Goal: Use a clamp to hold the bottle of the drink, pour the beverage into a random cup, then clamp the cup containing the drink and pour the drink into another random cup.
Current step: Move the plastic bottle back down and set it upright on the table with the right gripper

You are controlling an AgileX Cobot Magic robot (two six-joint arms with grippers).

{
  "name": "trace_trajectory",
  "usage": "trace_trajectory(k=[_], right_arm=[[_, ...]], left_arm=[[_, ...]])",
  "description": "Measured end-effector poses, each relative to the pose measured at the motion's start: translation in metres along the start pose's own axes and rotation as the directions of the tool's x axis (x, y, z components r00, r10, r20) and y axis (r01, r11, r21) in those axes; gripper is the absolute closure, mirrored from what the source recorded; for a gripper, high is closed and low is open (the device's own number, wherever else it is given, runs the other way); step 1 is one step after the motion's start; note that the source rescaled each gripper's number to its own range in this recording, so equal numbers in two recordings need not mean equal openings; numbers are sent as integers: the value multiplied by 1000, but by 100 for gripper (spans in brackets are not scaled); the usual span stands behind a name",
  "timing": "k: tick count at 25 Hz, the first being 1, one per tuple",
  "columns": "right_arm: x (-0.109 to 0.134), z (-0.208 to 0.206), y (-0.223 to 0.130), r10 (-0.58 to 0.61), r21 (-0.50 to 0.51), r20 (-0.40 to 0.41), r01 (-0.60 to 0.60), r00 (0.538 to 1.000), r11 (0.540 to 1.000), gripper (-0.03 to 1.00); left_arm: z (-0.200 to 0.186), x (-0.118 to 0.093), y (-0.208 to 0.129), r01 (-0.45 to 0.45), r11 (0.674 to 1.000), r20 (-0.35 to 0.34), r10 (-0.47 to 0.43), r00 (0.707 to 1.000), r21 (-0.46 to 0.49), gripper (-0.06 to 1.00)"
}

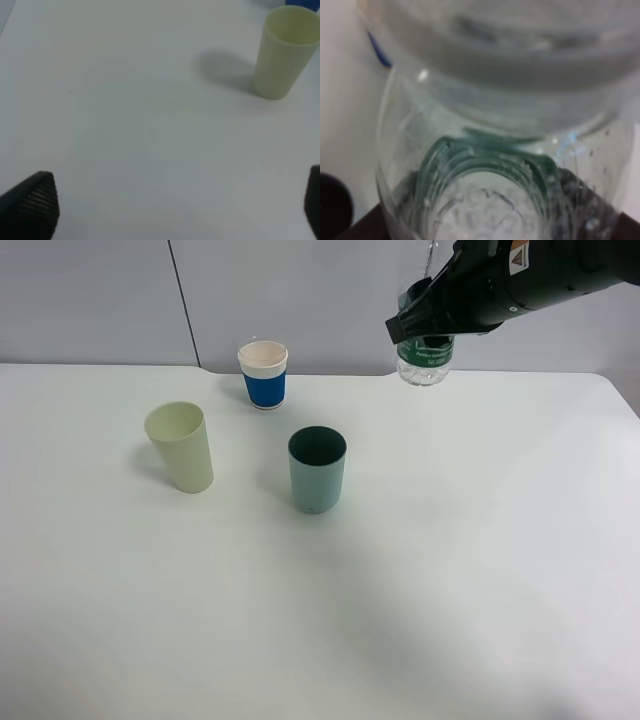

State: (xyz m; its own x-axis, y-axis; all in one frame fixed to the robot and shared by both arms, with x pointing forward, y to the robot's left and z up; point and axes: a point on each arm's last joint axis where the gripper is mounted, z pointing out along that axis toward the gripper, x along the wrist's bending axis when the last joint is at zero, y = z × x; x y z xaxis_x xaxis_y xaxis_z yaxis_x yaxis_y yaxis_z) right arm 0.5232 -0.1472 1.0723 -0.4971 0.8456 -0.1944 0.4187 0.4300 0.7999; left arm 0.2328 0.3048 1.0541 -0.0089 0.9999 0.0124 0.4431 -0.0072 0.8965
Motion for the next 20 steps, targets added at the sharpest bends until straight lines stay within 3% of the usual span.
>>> trace_trajectory(k=[5,8,16,20], right_arm=[[-8,2,4,18,-154,-6,-19,1000,988,95],[-10,8,-13,33,-255,-27,-39,999,966,95],[-23,15,-63,121,-247,-10,-120,993,962,95],[-20,16,-73,83,-268,-13,-84,996,960,95]], left_arm=[[0,0,0,0,1000,0,0,1000,0,-6],[0,0,0,0,1000,0,0,1000,0,-6],[0,0,0,0,1000,0,0,1000,0,-6],[0,0,0,0,1000,0,0,1000,0,-6]])
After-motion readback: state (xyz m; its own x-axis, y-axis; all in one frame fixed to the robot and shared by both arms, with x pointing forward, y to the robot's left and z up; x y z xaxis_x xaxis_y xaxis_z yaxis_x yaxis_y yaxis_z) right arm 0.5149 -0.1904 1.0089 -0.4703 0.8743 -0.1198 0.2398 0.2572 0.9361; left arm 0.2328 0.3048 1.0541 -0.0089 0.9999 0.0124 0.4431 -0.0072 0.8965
